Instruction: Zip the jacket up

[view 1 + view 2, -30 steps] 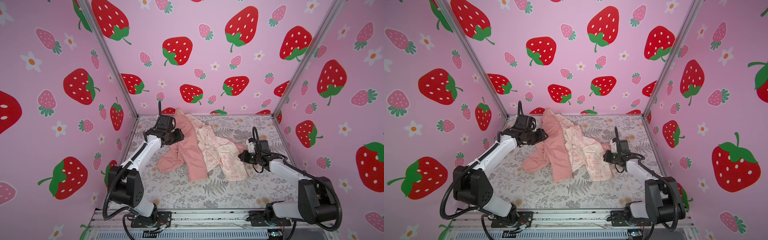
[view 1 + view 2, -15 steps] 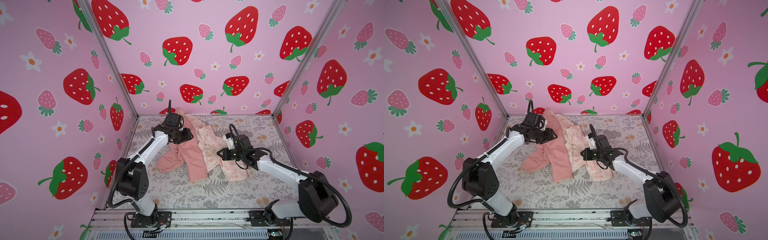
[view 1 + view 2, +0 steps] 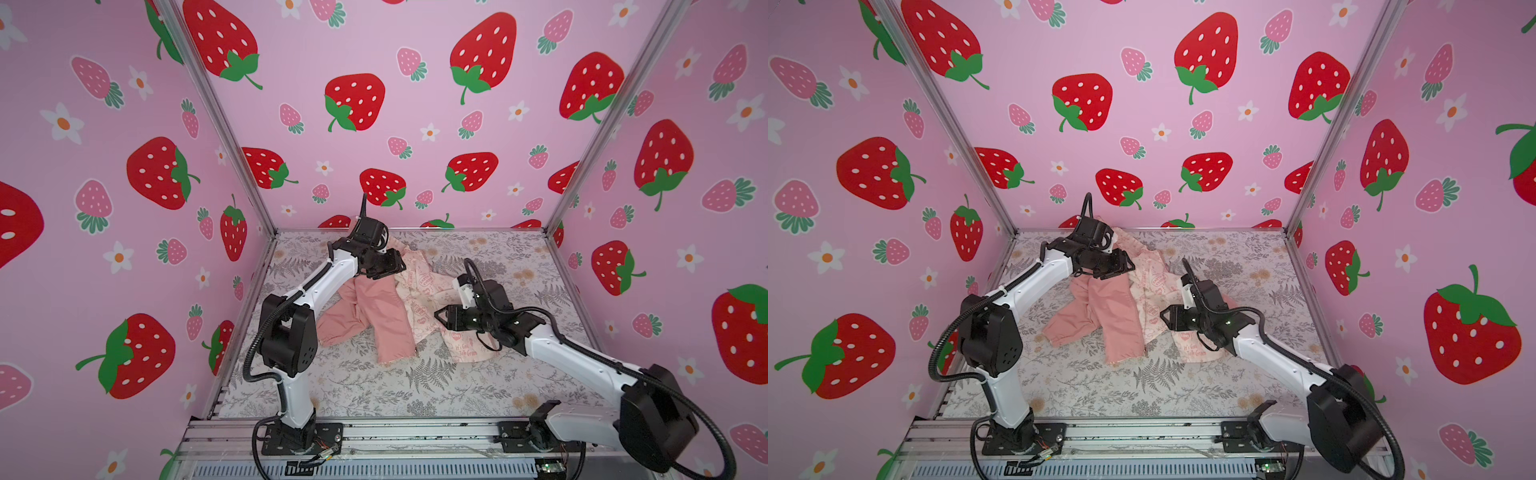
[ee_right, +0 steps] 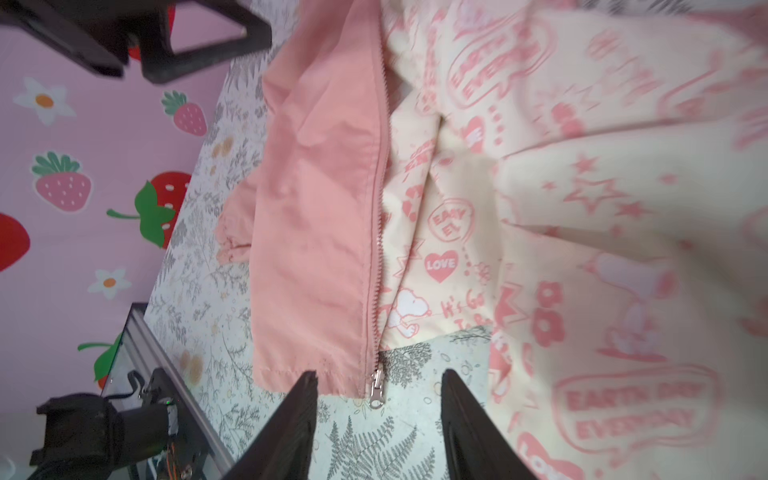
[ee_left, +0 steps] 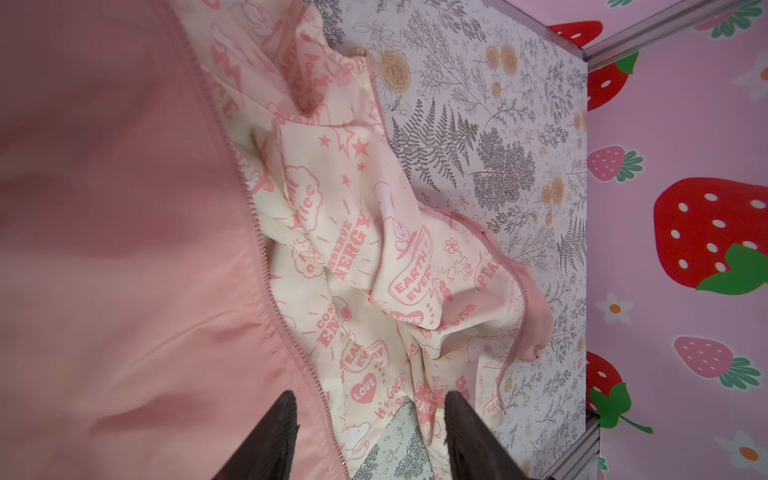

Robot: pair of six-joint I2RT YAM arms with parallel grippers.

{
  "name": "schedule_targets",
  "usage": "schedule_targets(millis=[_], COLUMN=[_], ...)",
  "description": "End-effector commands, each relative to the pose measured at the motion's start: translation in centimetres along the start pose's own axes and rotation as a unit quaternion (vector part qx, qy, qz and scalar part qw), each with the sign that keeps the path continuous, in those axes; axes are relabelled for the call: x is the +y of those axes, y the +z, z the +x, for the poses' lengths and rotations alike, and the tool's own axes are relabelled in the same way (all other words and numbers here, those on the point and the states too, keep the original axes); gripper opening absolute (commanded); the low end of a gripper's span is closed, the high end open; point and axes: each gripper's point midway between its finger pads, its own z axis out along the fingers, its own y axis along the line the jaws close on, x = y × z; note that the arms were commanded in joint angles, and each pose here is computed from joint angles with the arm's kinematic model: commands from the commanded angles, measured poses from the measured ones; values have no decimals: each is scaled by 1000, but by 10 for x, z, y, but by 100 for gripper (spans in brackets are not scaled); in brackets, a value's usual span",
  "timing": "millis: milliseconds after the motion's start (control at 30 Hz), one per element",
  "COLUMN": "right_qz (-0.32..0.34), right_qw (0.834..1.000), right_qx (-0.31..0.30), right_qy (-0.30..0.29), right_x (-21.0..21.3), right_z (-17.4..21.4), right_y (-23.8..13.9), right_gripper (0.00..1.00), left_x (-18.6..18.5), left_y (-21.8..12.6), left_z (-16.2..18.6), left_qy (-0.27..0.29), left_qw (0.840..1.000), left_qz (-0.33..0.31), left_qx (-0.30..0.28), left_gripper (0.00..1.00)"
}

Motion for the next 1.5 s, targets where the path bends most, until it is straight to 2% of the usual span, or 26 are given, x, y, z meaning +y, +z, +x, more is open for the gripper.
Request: schedule_targets(millis=[0,67,167,400,733,1000,1333,1467], right_qz=[88,115,134,160,191,176,114,97], right_qw=[995,991,987,982,978,981,987,991], right_qx=[6,12,36,66,66,69,92,74], right_qy=[55,66,77,75,57,42,67,62], right_x=[-66,-93,-120,-149,-165,-165,-160,-149], right_z=[18,26,40,51,41,35,54,45], right_y=[-17,-22,-19,-3,-7,-2,21,16], right_gripper=[55,58,58,58,60,63,55,42], left_x=[-21,-29,-37,-41,-39,-41,-44,-45], left_y=[6,14,25,29,27,28,24,24], left_z=[2,8,15,25,26,26,25,23], left_qy=[8,14,18,20,20,17,18,19], left_qw=[1000,999,999,999,999,999,999,999], left_qz=[23,26,32,34,30,33,38,40], left_qx=[8,16,26,34,34,35,33,32], left_gripper=[59,59,59,58,58,58,58,58])
